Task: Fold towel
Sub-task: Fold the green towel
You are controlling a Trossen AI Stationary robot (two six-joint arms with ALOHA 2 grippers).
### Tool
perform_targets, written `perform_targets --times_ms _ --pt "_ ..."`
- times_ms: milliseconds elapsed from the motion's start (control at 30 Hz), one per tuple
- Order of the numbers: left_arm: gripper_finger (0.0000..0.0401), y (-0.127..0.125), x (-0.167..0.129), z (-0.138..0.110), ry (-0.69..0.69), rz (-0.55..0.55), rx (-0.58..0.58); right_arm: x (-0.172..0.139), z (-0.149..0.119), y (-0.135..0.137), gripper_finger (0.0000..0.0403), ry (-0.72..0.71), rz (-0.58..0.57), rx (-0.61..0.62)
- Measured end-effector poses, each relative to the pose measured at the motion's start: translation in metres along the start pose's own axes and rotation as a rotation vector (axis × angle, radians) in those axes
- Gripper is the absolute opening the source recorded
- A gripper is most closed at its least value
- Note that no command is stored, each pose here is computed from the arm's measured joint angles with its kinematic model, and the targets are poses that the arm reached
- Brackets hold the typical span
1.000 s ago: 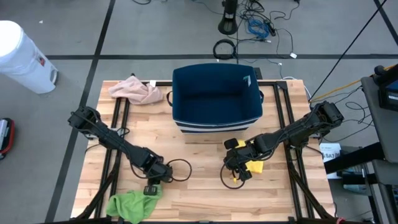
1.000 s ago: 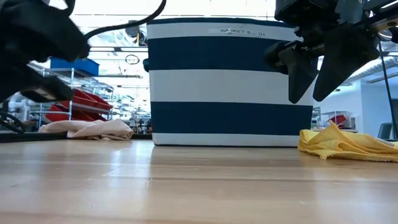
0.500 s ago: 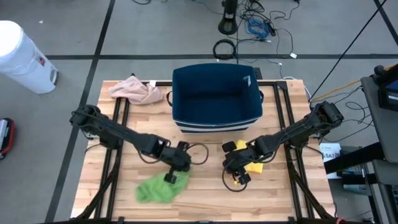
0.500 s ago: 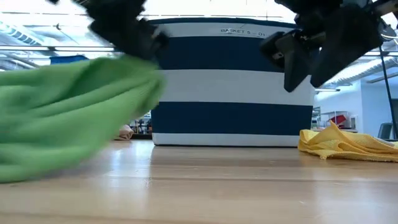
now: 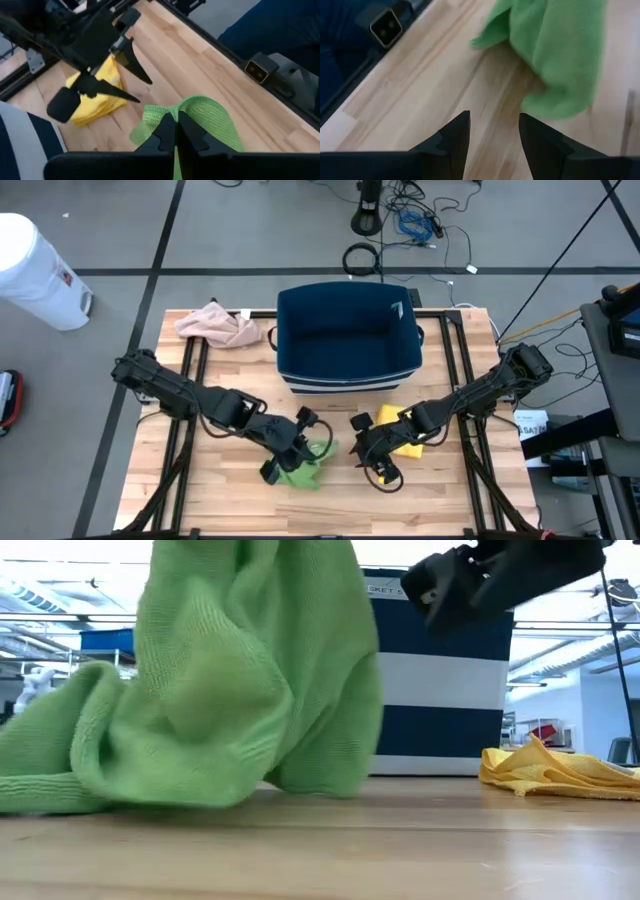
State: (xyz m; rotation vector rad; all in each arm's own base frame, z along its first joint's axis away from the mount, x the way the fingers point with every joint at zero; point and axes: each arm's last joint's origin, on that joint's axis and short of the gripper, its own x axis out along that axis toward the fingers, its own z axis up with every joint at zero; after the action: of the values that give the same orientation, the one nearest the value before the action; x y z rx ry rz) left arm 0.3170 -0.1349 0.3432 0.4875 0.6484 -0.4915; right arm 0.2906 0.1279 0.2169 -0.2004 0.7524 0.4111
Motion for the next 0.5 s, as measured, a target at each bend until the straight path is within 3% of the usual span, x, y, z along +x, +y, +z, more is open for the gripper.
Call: perform_targets --times_ms 233,500 --pt "0.0001 -0.004 -0.004 0.002 0.011 -0.035 -0.019 0.000 0.006 -0.008 0.0157 -0.063 -0.055 -0.041" --pt "0.0001 0.000 0.011 -0.022 0.102 -0.036 -0.131 0.000 0.004 -0.013 0.0157 -0.045 -0.088 -0.024"
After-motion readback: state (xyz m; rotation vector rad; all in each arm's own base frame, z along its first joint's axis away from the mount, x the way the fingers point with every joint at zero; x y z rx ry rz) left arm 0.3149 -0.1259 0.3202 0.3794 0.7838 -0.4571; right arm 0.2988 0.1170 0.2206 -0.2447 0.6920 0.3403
